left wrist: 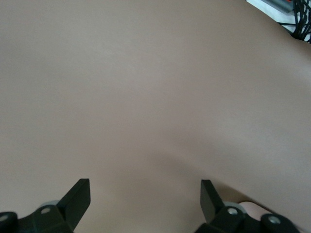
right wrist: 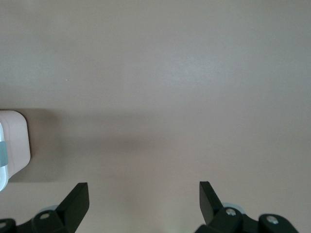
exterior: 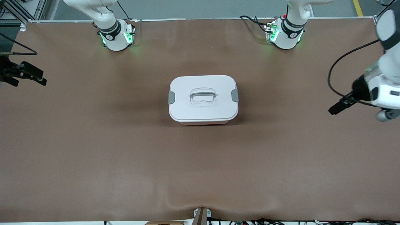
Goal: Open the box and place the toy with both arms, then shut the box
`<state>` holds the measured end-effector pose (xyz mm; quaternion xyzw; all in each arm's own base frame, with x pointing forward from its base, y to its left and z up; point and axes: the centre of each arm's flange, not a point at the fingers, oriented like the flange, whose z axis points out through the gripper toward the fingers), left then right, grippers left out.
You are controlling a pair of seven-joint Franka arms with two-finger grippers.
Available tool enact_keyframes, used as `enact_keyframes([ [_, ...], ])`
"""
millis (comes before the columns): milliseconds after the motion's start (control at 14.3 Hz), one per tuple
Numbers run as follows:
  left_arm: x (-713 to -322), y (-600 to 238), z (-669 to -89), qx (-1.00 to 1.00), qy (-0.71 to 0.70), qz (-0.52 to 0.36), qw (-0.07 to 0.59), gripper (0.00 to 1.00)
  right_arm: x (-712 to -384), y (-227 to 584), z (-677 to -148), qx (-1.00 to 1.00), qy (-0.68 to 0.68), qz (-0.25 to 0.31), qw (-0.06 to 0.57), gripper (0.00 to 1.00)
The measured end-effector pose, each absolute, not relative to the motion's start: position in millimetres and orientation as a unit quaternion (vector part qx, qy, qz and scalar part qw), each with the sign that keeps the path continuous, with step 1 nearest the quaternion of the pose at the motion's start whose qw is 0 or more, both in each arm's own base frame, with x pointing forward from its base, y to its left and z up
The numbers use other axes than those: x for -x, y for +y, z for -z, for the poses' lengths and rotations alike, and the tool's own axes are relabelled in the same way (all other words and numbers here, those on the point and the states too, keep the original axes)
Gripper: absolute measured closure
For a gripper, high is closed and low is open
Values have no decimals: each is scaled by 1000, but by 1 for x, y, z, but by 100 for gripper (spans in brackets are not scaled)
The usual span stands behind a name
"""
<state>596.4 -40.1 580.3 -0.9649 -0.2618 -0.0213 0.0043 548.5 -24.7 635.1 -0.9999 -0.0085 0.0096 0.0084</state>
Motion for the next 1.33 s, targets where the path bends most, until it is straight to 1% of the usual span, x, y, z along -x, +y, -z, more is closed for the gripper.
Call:
enact_keyframes([
  [210,-588,-26,-593,970,-241,22,7,0,-548,-25,-635,1000,-8,-10,8,0],
  [560,-561,14,-624,983,-180,11,13,0,-548,-25,-635,1000,-8,-11,8,0],
  [980,-523,17,-655,996,-87,-16,14,0,-549,-25,-634,1000,-8,-13,9,0],
  [1329,-519,19,-657,999,-33,-19,13,0,-549,-25,-633,1000,-7,-13,9,0],
])
